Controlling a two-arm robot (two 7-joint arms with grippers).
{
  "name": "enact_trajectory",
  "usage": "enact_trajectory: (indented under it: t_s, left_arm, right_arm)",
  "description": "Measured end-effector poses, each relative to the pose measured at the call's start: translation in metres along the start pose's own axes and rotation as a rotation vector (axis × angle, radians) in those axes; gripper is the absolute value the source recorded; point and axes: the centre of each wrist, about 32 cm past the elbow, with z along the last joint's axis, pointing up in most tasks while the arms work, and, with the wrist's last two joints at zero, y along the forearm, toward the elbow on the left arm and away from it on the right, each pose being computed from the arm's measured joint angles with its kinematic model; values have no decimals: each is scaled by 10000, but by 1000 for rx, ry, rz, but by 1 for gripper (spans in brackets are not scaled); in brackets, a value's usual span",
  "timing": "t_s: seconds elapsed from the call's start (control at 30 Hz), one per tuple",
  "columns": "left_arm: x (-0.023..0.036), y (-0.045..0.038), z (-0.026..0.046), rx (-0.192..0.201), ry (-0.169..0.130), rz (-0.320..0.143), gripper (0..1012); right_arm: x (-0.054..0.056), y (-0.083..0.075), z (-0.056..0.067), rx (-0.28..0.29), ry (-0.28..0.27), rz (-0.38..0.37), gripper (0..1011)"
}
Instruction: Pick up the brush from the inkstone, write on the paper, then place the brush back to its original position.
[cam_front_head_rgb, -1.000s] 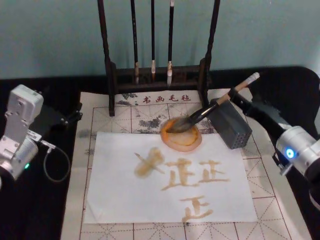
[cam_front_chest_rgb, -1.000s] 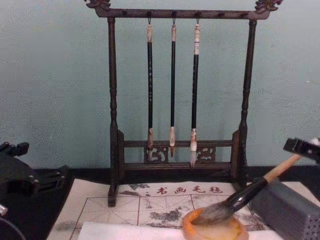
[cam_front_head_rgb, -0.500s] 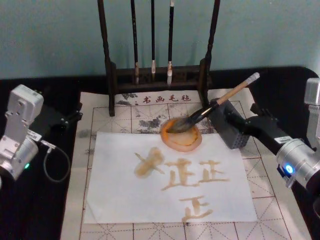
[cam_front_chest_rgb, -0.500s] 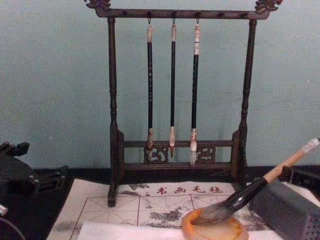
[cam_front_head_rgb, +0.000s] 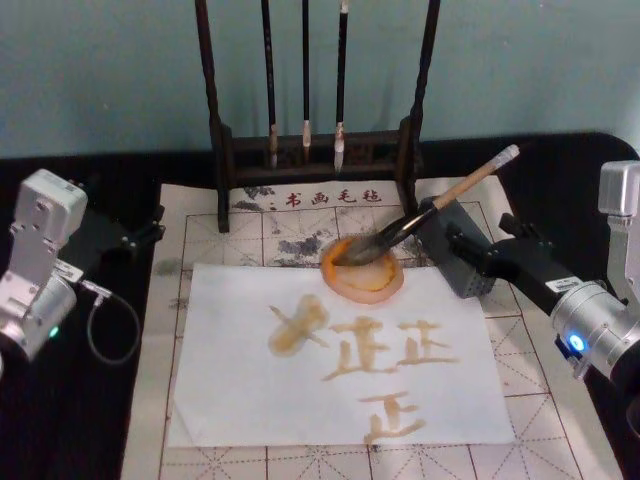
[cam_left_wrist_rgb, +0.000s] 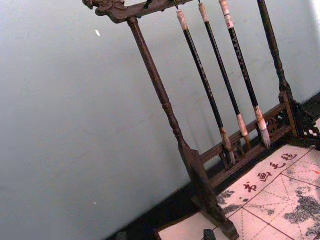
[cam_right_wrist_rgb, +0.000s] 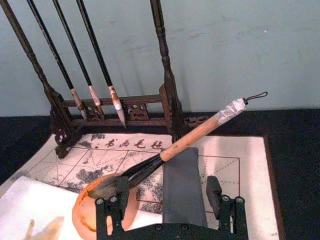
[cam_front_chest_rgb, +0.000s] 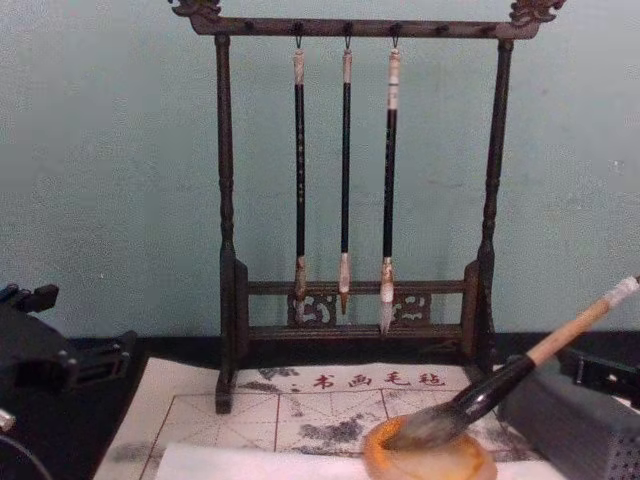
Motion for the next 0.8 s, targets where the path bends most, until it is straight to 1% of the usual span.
enact_trajectory:
  t_s: [0.8]
  left_arm:
    - [0,0,0,0,0,0,1001]
  right_arm:
    - [0,-1,4,4,7,-1,1002]
